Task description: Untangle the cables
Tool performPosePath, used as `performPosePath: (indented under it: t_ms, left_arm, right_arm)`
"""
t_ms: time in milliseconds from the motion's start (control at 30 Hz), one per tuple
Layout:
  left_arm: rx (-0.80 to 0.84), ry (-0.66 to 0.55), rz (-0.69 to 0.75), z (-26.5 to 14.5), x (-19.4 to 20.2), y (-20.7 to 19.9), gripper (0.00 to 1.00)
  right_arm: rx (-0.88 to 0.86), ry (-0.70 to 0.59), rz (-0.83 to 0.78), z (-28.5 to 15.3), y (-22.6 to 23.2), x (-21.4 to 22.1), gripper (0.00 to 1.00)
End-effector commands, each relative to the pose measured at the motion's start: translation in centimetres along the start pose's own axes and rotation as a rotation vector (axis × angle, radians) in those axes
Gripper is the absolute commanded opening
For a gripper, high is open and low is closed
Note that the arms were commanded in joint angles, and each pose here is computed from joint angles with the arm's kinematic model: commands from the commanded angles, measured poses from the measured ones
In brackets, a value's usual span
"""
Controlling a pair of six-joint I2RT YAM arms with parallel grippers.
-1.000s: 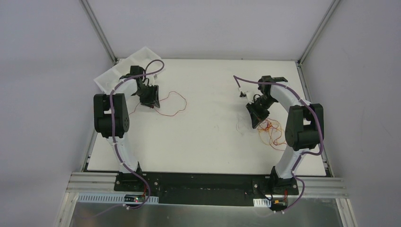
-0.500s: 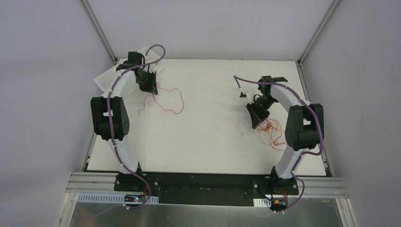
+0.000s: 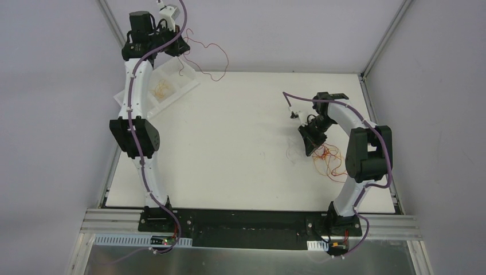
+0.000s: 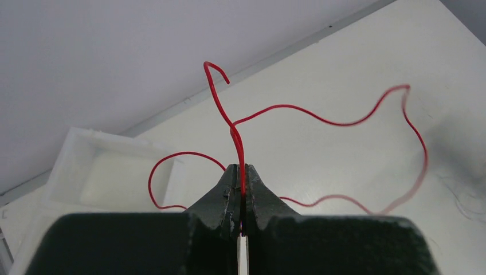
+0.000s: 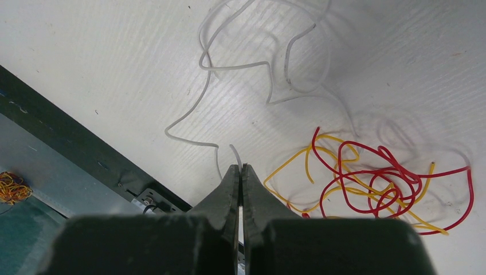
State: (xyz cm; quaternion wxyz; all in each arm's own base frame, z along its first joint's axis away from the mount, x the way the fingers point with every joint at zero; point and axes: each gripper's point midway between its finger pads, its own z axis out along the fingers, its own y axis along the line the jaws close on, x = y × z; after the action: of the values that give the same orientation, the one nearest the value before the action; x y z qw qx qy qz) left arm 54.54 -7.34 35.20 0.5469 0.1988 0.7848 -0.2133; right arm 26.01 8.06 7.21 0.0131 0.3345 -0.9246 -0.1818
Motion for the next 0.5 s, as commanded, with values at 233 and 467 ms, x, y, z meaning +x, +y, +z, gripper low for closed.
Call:
performPosePath:
  t_ms: [233,467]
  left_arm:
    - [-0.061,-0.157,0.033,6.2,1.1,9.7,0.00]
    - [-0.223,-0.170,0.054,7.5,4.6,17.3,0.00]
  right_arm:
    - [-0.021,0.002,-0.002,-0.7,0.9,0.3,0.00]
    - [-0.022,0.019,0.005,-0.7,0.9,0.5,0.00]
